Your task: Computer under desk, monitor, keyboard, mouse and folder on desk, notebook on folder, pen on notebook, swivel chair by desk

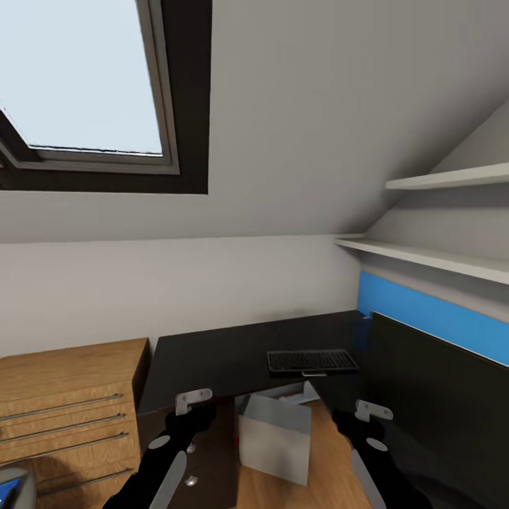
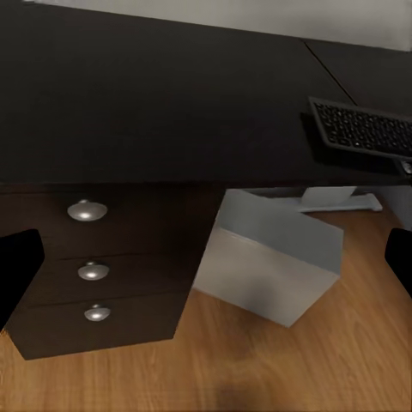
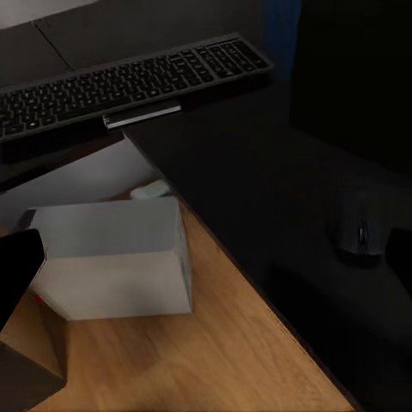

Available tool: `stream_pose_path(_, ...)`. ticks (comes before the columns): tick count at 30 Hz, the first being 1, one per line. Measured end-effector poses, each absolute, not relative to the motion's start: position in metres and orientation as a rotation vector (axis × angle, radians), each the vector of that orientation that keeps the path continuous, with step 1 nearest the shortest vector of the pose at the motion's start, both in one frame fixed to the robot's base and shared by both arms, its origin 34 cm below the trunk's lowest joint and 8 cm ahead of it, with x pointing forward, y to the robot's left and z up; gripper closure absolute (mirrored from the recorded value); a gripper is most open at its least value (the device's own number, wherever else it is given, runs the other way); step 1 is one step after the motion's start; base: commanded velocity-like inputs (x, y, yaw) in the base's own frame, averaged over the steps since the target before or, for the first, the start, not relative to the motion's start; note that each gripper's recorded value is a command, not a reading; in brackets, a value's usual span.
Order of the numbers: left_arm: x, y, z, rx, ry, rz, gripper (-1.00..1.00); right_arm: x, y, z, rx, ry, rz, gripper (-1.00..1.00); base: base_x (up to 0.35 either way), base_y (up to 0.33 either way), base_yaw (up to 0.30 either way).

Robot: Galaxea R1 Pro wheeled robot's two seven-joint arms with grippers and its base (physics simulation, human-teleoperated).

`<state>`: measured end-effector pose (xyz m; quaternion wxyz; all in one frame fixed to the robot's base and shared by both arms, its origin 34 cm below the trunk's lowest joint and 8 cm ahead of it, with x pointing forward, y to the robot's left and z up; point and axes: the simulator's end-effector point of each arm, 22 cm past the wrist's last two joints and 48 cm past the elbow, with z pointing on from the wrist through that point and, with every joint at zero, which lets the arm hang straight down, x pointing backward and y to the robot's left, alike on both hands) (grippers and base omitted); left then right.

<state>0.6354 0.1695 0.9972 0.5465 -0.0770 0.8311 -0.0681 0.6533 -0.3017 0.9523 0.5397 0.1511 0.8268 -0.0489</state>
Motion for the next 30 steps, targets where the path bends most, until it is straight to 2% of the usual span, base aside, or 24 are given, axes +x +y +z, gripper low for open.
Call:
stream_pose_path(7,0.6356,0.1694,0.9971,-0.183,1.970,-0.162,-1.00,0.6537,-0.2993,0.9520,0.358,1.967,-0.112,-1.00,0.044,0.261,0.000)
stream_pose_path(19,0.6357,0.1694,0.9971,-0.183,1.970,-0.163,-1.00,0.6539,-0.2991,0.9518,0.357,1.967,-0.110,-1.00,-0.103,0.260,0.000)
stream_pose_path(30,0.6356,0.1694,0.9980,-0.182,1.968,-0.162,-1.00,0.6537,-0.3001,0.9527,0.359,1.965,-0.112,-1.00,-0.016,0.045,-0.101)
